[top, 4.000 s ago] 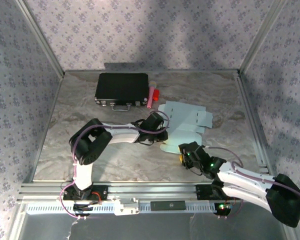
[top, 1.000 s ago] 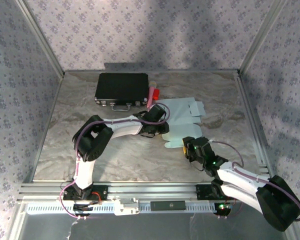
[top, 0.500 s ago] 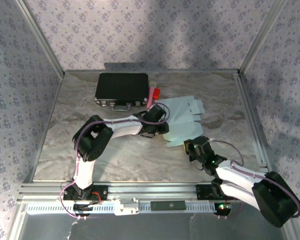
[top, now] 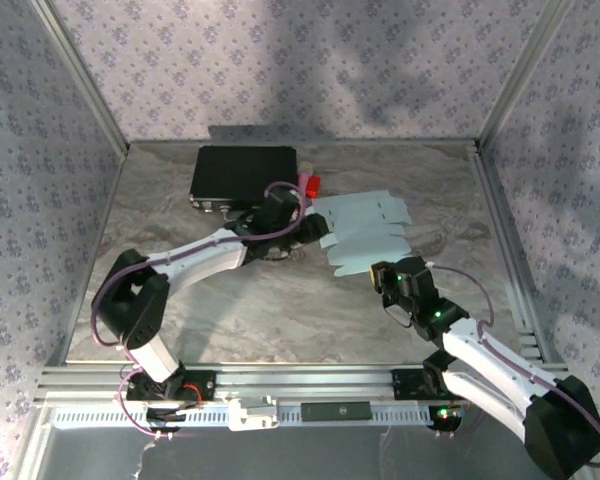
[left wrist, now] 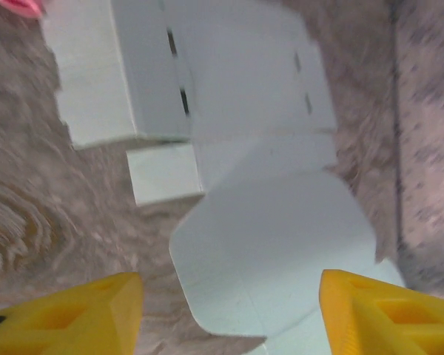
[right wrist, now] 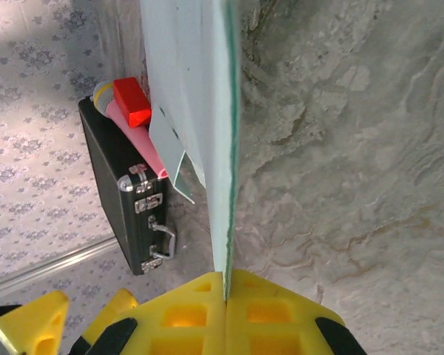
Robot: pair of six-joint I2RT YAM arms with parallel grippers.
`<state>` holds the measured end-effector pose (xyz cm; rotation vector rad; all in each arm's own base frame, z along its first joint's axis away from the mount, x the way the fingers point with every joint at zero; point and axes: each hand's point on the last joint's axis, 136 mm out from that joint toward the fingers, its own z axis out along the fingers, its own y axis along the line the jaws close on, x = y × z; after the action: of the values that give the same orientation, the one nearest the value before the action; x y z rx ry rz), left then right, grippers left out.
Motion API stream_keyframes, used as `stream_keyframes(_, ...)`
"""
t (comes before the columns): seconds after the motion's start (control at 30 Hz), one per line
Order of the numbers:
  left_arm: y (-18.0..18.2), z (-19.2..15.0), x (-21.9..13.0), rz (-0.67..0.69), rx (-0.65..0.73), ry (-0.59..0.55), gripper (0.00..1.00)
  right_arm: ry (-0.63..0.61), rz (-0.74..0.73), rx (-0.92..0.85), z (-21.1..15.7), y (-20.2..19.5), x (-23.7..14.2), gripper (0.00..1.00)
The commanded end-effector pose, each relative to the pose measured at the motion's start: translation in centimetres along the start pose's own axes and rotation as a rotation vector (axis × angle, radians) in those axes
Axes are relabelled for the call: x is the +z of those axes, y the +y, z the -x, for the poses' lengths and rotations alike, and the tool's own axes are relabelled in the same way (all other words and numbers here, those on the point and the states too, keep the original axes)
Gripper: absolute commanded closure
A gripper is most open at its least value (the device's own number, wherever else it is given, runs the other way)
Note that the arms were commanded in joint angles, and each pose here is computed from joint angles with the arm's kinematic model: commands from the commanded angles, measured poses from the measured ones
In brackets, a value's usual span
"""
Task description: Fold the paper box
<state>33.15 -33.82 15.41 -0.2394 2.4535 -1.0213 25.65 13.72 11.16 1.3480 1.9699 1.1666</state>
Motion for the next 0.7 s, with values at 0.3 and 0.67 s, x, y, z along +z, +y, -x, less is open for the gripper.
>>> stream_keyframes(0.3,1.9,1.4,1.9,-0.115,-0.396,-0.061,0.18,0.043,-0.007,0.024,-1.0,4.3,-3.7,1.00)
stream_keyframes(0.67,2.3,-0.2,3.0,-0.269,-0.654,-0.157,0.15,0.024,0.025,0.036,-0.4,5.9,-5.2,1.00)
